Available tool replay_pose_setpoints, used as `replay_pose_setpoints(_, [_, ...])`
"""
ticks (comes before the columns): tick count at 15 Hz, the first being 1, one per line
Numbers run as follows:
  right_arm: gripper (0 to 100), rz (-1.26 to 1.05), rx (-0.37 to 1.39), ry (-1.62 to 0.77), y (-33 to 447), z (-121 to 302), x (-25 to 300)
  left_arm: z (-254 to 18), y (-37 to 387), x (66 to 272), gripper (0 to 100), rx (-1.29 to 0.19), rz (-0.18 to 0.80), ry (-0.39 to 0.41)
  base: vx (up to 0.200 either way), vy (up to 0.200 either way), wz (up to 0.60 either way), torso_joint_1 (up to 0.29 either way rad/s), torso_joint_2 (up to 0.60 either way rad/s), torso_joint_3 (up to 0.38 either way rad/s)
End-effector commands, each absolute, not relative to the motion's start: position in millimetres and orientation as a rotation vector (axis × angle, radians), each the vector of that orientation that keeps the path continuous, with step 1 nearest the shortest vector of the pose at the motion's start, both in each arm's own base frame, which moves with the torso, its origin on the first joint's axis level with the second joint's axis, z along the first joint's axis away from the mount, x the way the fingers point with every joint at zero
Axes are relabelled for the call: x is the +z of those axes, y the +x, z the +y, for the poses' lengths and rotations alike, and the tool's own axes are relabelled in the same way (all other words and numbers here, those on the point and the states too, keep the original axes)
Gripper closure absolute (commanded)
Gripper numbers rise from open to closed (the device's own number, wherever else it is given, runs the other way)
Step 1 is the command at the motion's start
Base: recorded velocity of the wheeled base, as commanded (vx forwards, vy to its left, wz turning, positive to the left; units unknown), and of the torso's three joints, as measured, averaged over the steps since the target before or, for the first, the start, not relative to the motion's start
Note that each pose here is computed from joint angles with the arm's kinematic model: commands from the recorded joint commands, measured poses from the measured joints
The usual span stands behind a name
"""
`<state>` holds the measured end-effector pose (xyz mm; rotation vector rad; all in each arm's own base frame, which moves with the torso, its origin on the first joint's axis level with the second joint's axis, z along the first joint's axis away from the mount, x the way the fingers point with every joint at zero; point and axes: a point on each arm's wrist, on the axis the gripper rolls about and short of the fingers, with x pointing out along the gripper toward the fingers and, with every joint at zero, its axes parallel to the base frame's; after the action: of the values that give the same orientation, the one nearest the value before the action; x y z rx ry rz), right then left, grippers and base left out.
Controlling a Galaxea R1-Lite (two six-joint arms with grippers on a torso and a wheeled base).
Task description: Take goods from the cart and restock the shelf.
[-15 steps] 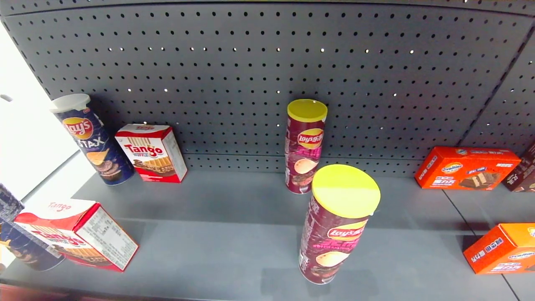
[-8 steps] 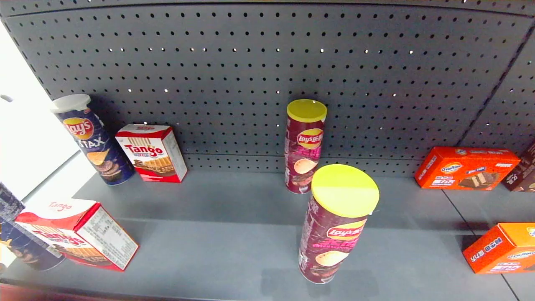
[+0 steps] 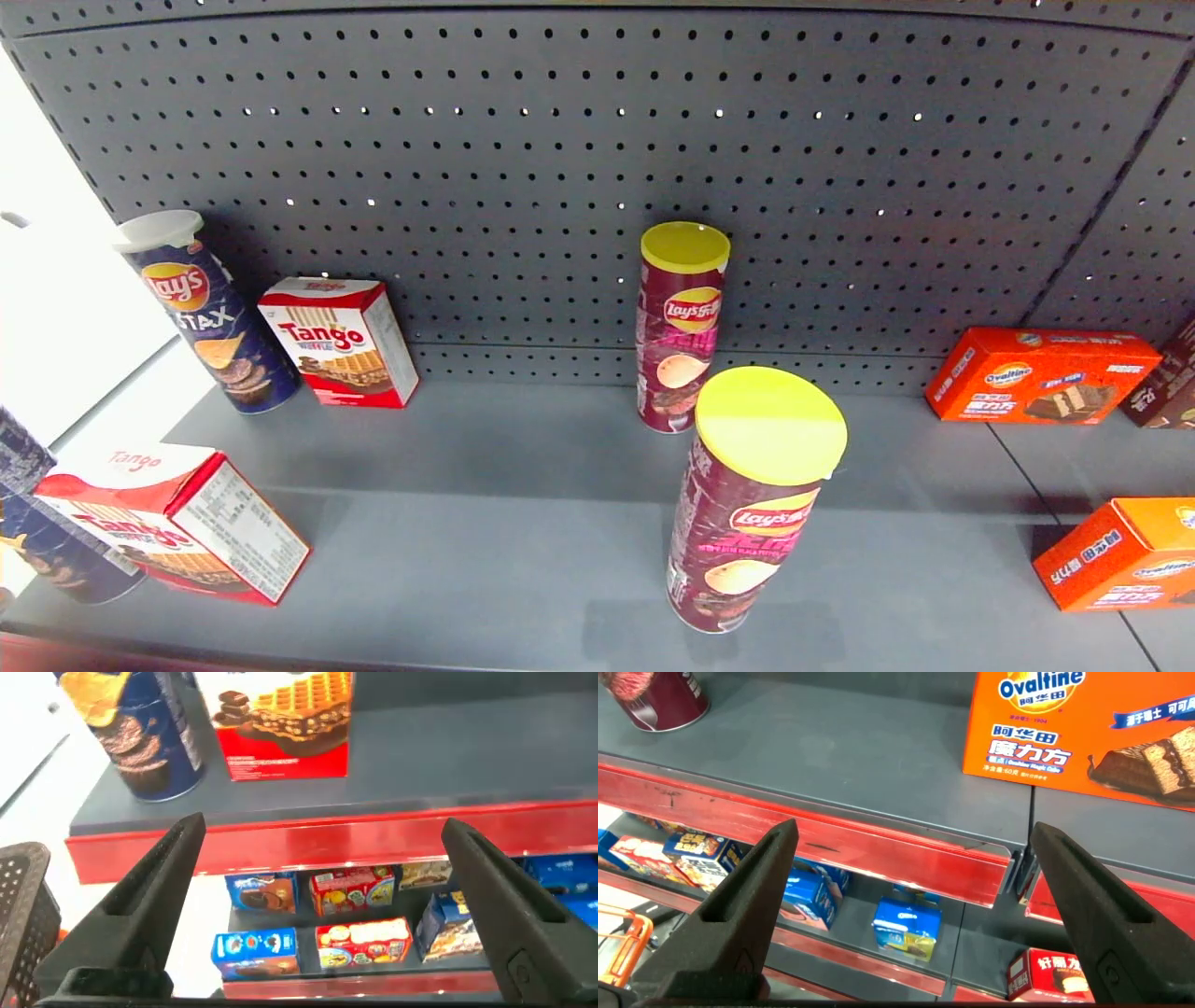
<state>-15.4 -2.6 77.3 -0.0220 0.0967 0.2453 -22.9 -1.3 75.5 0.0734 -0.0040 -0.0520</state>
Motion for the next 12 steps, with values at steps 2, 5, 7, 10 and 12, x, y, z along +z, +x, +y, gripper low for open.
replay_pose_setpoints(2, [0, 0.098, 0.246, -0.023, -15.3, -2.6, 77.3, 2.5, -23.0, 75.8, 0, 0.120, -0.005, -0.032, 0.000, 0.000, 0.00, 0.000, 0.00, 0.000])
replay_pose_setpoints(5, [0, 0.098, 0.246, -0.023, -15.3, -2.6, 77.3, 2.1, -22.9, 75.6, 0, 0.107, -0.003, -0.028, 0.000, 0.000, 0.00, 0.000, 0.00, 0.000])
replay_pose_setpoints(7, [0, 0.098, 0.246, -0.023, -15.3, -2.6, 77.3, 1.6, -22.9, 76.1, 0, 0.078, -0.007, -0.026, 0.000, 0.000, 0.00, 0.000, 0.00, 0.000])
replay_pose_setpoints(10, [0, 0.101, 0.248, -0.026, -15.2, -2.6, 77.2, 0.8, -22.8, 76.1, 0, 0.043, -0.007, -0.026, 0.000, 0.000, 0.00, 0.000, 0.00, 0.000])
replay_pose_setpoints(12, [0, 0.093, 0.278, -0.027, -15.5, -3.2, 77.4, 0.9, -22.8, 76.1, 0, 0.046, -0.007, -0.026, 0.000, 0.000, 0.00, 0.000, 0.00, 0.000])
